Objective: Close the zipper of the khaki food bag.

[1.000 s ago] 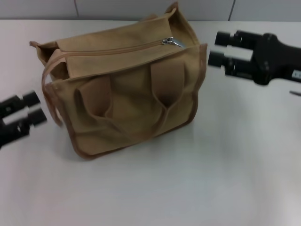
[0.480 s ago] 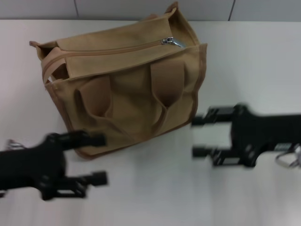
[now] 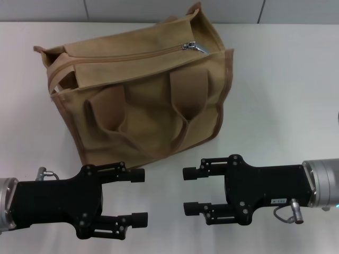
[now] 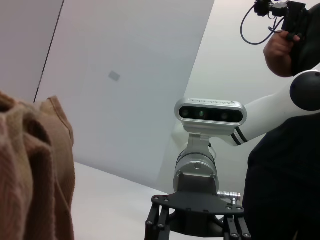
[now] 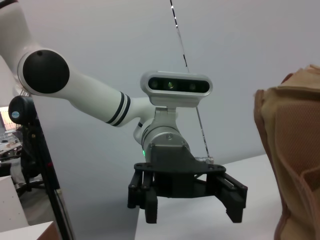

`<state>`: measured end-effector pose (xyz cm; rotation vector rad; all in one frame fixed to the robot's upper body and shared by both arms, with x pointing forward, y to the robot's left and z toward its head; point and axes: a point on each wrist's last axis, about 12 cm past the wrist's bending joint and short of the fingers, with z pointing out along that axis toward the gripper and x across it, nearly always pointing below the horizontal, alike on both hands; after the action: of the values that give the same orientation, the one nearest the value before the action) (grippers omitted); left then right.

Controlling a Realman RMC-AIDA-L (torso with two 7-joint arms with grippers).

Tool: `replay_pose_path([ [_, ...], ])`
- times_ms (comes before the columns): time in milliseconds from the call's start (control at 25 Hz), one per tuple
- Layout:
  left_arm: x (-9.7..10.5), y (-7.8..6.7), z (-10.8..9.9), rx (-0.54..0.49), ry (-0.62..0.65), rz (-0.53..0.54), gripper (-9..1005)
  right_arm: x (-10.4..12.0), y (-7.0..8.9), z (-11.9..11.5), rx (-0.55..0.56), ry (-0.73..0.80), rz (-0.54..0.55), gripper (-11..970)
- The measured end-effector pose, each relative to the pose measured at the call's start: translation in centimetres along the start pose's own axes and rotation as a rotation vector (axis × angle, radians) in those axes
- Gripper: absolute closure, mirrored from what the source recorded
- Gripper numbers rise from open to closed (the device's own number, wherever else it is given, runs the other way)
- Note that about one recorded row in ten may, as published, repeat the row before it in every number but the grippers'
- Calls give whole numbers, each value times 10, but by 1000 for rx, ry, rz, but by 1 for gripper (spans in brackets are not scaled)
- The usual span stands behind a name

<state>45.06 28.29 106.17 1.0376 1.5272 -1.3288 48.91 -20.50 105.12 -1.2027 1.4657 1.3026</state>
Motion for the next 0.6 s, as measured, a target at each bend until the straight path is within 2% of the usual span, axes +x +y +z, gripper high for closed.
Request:
replay_pose_path([
  [600, 3, -2, -1, -4, 2, 8, 164, 9, 5, 1, 25, -12, 14, 320],
])
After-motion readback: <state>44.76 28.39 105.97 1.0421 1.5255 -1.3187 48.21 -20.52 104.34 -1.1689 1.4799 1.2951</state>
